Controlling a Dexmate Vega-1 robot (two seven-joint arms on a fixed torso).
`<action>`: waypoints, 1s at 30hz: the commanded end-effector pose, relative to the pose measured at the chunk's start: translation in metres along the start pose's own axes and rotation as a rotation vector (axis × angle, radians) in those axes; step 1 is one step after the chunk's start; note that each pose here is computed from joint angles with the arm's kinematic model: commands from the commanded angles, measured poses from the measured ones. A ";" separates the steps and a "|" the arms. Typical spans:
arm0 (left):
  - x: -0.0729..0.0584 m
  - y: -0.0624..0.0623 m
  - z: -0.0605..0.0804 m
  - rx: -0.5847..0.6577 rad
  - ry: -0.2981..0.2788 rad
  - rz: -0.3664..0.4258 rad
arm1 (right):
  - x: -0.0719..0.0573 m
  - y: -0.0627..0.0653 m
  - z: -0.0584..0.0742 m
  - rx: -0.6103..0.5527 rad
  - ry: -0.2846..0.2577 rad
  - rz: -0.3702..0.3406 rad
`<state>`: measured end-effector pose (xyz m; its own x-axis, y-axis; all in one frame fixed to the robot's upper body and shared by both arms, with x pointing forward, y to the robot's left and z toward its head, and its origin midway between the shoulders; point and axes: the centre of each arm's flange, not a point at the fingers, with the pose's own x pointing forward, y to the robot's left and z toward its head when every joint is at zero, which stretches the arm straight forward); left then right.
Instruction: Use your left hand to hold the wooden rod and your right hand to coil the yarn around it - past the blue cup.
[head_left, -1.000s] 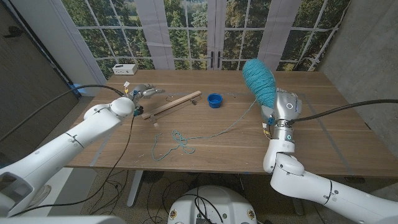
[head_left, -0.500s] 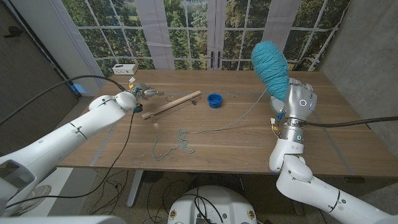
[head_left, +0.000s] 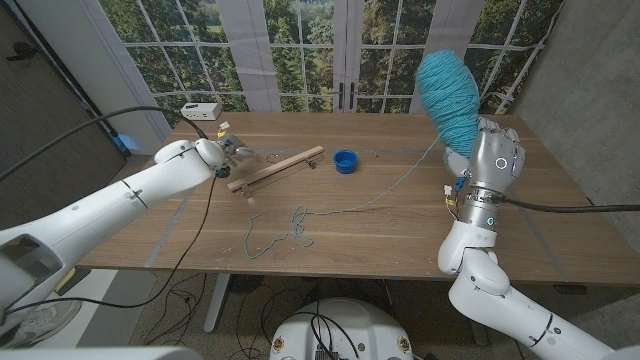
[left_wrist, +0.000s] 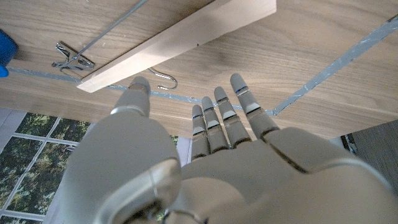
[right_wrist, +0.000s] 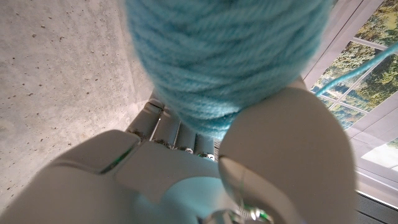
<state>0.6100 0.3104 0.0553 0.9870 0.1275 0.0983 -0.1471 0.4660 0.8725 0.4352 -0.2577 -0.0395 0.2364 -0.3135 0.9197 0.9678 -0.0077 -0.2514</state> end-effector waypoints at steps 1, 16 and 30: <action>-0.001 -0.005 -0.004 0.078 0.107 -0.060 | 0.001 -0.001 -0.008 0.014 0.021 -0.022; 0.006 -0.016 0.002 0.182 0.162 -0.094 | -0.002 -0.002 -0.010 0.023 0.027 -0.025; 0.008 -0.026 0.016 0.370 0.238 -0.057 | -0.006 -0.005 -0.013 0.040 0.051 -0.032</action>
<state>0.6220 0.2884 0.0396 0.9707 0.2348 -0.0511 -0.0137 0.2663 0.9638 0.4315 -0.2653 -0.0434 0.2101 -0.3365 0.9179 0.9757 0.0127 -0.2187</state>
